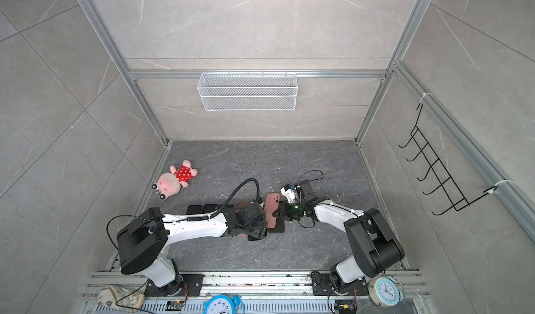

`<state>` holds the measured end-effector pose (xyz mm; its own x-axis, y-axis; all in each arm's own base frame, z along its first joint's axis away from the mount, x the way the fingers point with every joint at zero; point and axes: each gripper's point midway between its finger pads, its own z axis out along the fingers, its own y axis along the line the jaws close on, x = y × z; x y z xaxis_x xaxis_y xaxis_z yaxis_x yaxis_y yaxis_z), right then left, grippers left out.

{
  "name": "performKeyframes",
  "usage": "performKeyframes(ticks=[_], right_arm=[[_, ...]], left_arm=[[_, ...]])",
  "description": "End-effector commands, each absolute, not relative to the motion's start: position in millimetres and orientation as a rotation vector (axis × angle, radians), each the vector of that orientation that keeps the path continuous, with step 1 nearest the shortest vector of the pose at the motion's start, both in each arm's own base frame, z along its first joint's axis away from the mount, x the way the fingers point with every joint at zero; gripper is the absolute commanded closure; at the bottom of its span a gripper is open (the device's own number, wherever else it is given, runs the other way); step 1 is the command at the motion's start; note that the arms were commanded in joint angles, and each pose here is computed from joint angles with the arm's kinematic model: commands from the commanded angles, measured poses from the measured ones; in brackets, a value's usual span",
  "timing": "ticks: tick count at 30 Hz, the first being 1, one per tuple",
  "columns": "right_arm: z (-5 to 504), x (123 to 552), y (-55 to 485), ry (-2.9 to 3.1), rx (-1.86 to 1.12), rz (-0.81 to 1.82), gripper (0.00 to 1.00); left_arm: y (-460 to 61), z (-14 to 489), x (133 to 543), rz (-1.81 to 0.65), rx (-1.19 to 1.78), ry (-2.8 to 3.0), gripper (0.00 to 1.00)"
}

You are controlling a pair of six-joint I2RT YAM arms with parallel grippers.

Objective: Take the phone out of the phone case
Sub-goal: Remove the phone case from the phone.

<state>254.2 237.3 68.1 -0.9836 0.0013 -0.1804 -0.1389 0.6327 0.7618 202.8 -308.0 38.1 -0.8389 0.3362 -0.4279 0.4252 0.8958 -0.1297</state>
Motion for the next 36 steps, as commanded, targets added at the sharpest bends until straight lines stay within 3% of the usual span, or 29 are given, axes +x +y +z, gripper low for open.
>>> performKeyframes(ticks=[1, 15, 36], right_arm=[[73, 256, 241, 2.678, -0.155, 1.289, 1.0], [73, 257, 240, 2.685, -0.165, 1.28, 1.0], [79, 259, 243, 2.669, -0.181, 1.3, 1.0]], left_arm=[[-301, 31, 199, -0.312, 0.531, 2.706, 0.18], [-300, 19, 196, -0.307, 0.474, 2.755, 0.11], [-299, 16, 196, -0.25, 0.475, 2.777, 0.28]])
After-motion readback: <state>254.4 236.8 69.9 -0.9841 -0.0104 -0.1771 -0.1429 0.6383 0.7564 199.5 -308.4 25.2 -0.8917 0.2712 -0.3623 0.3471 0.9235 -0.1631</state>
